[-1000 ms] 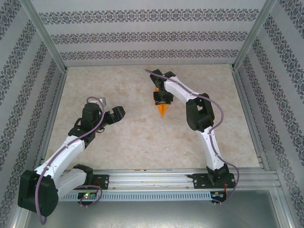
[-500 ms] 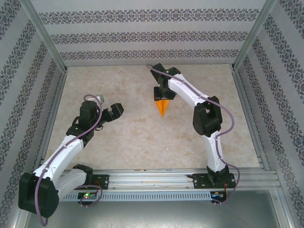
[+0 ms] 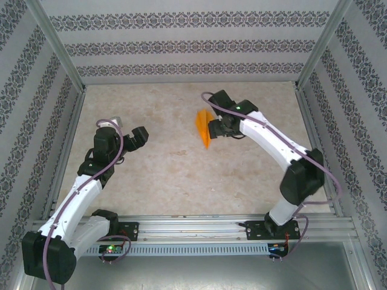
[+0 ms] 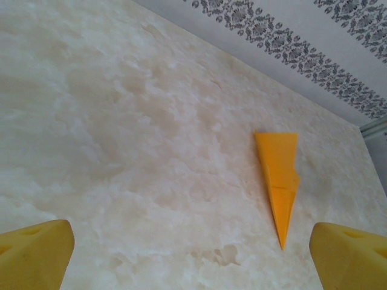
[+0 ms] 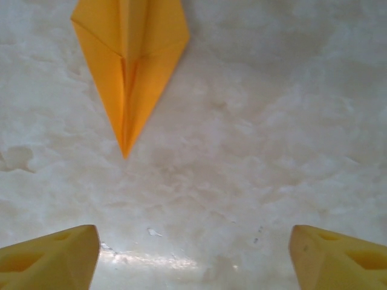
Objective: Fold a paper plane with a square sheet of paper (fold left side to right side)
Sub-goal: Reset both arms
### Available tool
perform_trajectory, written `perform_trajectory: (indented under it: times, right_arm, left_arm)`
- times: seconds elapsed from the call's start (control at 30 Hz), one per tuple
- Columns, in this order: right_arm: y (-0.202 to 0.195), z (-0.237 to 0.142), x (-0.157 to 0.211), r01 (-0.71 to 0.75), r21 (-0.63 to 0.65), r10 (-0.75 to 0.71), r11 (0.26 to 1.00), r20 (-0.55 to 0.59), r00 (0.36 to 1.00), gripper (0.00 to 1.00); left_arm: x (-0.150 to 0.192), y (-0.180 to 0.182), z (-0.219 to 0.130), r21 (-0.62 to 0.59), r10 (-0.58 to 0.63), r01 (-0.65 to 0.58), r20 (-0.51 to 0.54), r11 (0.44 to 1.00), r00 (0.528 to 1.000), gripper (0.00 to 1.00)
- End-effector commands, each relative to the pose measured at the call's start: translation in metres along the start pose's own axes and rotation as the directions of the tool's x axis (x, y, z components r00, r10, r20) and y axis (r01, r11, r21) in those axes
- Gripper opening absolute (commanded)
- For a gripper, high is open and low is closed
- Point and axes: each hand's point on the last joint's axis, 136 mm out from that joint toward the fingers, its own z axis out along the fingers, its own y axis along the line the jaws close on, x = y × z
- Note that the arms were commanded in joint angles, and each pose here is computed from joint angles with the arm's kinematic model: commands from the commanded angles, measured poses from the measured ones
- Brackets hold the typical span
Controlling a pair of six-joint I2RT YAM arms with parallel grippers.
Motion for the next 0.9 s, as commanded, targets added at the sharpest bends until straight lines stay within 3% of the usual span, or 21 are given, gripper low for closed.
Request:
perform_trajectory:
  times: [0.0,0.07,0.43,0.87]
  right_arm:
    - [-0.026,-0.015,0.0,-0.03,0.036,0.026,0.999,0.103,0.994,0.92]
    - [-0.038,-0.021,0.007,-0.047,0.041,0.041,0.998,0.143,0.989,0.98]
    - [-0.082,-0.03,0.037,-0.132,-0.02,0.131,0.991,0.345,0.929,0.98]
    - [-0.156,-0.006,0.051,-0.294,0.014,0.236,0.956,0.564,0.792,0.98]
  left_arm:
    - [-0.016,0.007,-0.007,-0.05,0.025,-0.022,0.05,0.998,0.998,1.0]
    - [-0.018,0.006,-0.007,-0.046,0.025,-0.022,0.054,0.999,0.998,1.0]
    - [-0.017,0.009,-0.007,-0.061,0.019,-0.015,0.052,0.998,0.998,1.0]
    - [-0.019,0.02,-0.008,-0.12,0.042,-0.036,0.05,0.992,0.998,1.0]
